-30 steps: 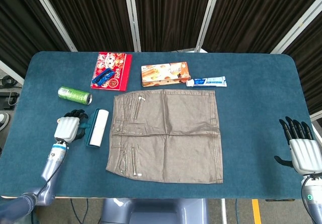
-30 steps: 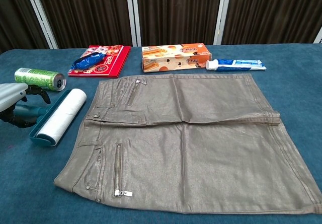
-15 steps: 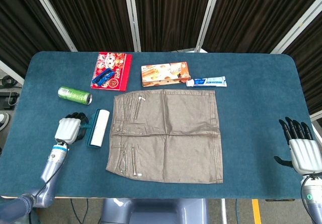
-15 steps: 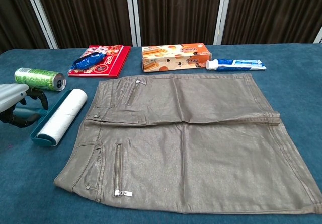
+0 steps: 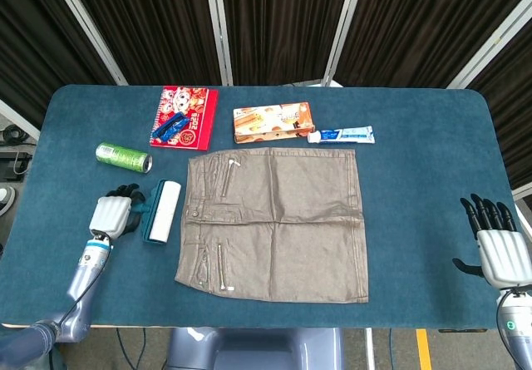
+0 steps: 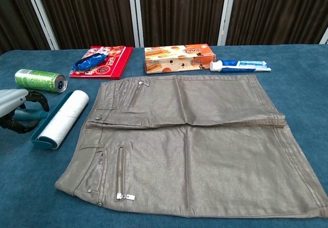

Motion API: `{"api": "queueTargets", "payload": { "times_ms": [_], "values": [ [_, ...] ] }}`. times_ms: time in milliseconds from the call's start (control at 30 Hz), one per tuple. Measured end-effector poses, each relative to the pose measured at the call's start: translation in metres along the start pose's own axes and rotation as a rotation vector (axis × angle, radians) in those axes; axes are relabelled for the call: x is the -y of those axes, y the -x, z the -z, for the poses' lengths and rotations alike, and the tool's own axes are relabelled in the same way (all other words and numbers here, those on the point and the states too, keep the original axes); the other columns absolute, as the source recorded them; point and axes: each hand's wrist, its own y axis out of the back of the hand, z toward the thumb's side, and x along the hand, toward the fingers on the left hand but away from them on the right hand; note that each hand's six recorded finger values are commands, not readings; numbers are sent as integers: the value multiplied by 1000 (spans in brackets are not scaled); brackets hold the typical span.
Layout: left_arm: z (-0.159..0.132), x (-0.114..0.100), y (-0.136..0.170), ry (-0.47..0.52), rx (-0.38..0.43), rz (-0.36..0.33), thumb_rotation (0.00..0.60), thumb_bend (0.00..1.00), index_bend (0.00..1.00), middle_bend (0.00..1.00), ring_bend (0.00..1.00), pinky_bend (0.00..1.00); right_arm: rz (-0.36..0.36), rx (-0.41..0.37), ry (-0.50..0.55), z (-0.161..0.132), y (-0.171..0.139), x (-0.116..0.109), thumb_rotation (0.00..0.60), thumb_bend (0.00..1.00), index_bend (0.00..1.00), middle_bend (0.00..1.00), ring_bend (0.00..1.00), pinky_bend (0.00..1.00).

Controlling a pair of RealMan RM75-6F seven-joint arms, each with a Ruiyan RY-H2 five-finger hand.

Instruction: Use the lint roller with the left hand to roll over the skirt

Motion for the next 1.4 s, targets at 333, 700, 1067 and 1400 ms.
{"api": "queueTargets", "payload": {
  "times_ms": [333,700,1067,1400],
  "values": [
    [-4,-4,0,-1,12,-28,600,624,581,419,365,411,-5,2,5,1,1,1,600,0,0,0,0,0],
    [-22,-28,1,-17,82,-55,600,791,610,438,383,426,-9,5,10,1,2,1,600,0,0,0,0,0],
    [-98,-74,-12,-178,249,-40,600,843,612,437,385,427,-15,14,17,2,4,0,600,0,0,0,0,0],
    [-193,-94,-19,-375,458,-7,600,878,625,444,393,433,-24,34,24,6,4,0,600,0,0,0,0,0]
  ]
}}
